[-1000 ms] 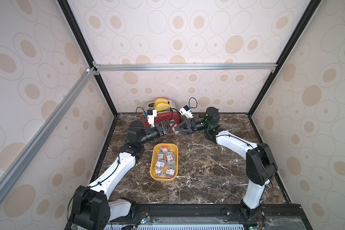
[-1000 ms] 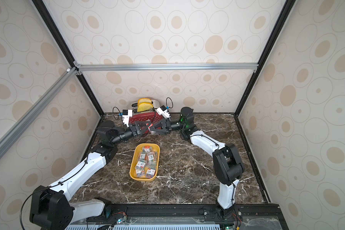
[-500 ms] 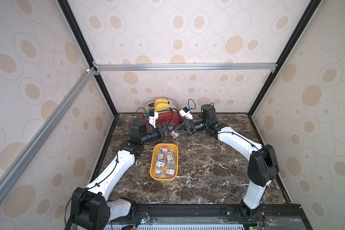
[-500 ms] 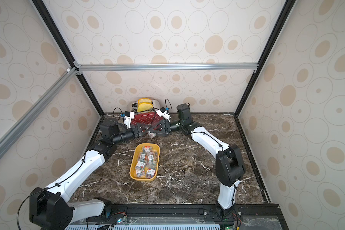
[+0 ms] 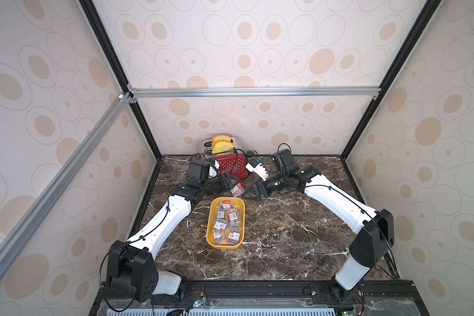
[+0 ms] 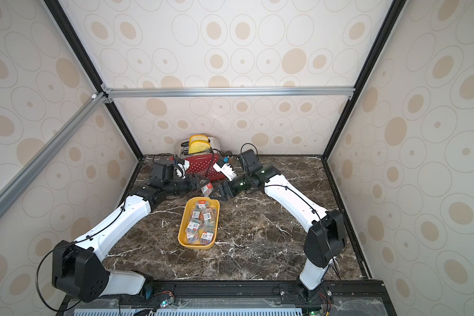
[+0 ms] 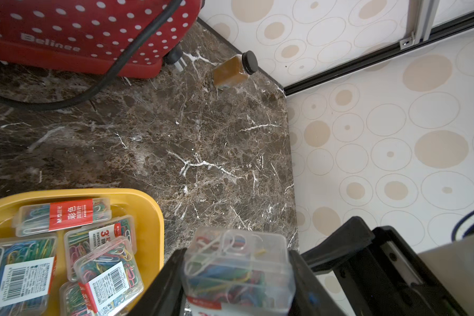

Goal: Take the paper clips out of the storage box
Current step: Pick up the boxed paper clips from the storage box, then place the boxed paper clips at the center of the board.

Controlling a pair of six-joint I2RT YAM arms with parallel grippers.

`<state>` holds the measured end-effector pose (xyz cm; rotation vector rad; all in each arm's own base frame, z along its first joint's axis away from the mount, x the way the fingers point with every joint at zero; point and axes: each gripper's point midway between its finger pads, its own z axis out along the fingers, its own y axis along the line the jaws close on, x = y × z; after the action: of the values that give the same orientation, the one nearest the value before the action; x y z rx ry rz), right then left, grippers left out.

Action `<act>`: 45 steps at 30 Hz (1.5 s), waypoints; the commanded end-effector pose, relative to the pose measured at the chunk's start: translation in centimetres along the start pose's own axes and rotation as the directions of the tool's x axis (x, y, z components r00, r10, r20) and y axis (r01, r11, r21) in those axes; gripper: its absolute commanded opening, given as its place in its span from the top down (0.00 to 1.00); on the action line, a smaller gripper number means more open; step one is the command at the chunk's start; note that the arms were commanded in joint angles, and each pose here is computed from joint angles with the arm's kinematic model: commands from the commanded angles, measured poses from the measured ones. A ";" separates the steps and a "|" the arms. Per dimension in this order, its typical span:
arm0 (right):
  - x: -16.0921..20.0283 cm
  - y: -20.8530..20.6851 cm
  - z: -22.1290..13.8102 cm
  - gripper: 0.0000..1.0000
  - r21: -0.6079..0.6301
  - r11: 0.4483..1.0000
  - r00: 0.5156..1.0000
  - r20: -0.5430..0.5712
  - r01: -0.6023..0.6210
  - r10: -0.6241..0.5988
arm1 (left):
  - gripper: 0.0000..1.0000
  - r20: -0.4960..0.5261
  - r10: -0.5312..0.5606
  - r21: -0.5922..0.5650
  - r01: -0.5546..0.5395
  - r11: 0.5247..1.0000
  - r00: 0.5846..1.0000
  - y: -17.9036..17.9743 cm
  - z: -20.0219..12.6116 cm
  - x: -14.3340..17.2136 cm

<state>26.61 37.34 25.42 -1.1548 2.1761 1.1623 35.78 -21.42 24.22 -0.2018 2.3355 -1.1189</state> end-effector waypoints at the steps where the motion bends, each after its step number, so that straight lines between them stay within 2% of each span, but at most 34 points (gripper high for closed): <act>1: 1.1 -2.3 0.9 0.19 0.113 0.992 0.999 -0.033 0.046 -0.043 | 0.88 0.012 0.053 0.014 -0.053 0.998 0.999 -2.0 -0.5 -0.6; 6: 0.9 -2.8 1.6 0.22 0.123 0.991 0.998 -0.027 0.051 -0.048 | 0.88 -0.003 0.055 0.012 -0.055 0.998 0.998 -2.1 0.1 -0.2; 16: 0.3 -3.2 2.8 0.40 0.098 0.994 0.999 -0.013 0.042 -0.041 | 0.86 -0.026 0.064 0.013 -0.064 0.998 0.998 -2.5 0.7 0.8; 20: 0.3 -3.2 3.1 0.53 0.084 0.996 0.999 -0.013 0.032 -0.031 | 0.86 -0.038 0.068 0.014 -0.068 0.998 0.997 -2.7 1.1 1.2; 23: 0.2 -3.1 3.1 0.68 0.077 0.997 1.000 -0.005 0.029 -0.029 | 0.84 -0.049 0.071 0.014 -0.070 0.997 0.996 -2.7 1.4 1.5; 25: 0.2 -3.1 3.0 0.73 0.079 0.996 1.000 -0.008 0.029 -0.028 | 0.83 -0.054 0.072 0.010 -0.072 0.997 0.996 -2.5 1.5 1.7; 27: 0.3 -3.1 2.7 0.75 0.085 0.996 1.000 -0.006 0.023 -0.022 | 0.81 -0.055 0.073 0.007 -0.073 0.997 0.996 -2.4 1.6 1.8; 29: 0.3 -3.2 2.2 0.76 0.082 0.997 1.000 0.004 0.003 -0.003 | 0.72 -0.053 0.080 0.006 -0.080 0.997 0.995 -2.3 1.6 1.8; 33: 0.8 -4.0 0.6 0.80 0.050 0.994 0.995 0.017 -0.098 0.097 | 0.43 -0.028 0.119 0.009 -0.119 0.993 0.992 -2.7 1.0 1.5; 37: 1.7 -5.2 -1.6 0.81 0.035 0.981 0.982 0.034 -0.189 0.188 | 0.28 -0.017 0.177 -0.029 -0.177 0.984 0.984 -2.6 0.2 1.0; 39: 2.3 -6.1 -2.8 0.81 0.021 0.969 0.968 0.054 -0.248 0.246 | 0.17 -0.017 0.199 -0.040 -0.200 0.979 0.980 -2.5 -0.1 0.6; 42: 3.6 -7.9 -4.0 0.81 0.031 0.942 0.941 0.055 -0.335 0.333 | 0.14 -0.005 0.225 -0.049 -0.225 0.973 0.974 -2.7 -0.8 -0.2; 45: 6.0 -11.5 -4.9 0.82 0.014 0.876 0.876 0.048 -0.481 0.480 | 0.14 0.000 0.255 -0.064 -0.254 0.965 0.967 -2.8 -1.5 -0.6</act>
<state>33.04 28.51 19.67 -0.6868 2.4402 1.2192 35.45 -22.76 24.99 -0.0048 2.3603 -0.9668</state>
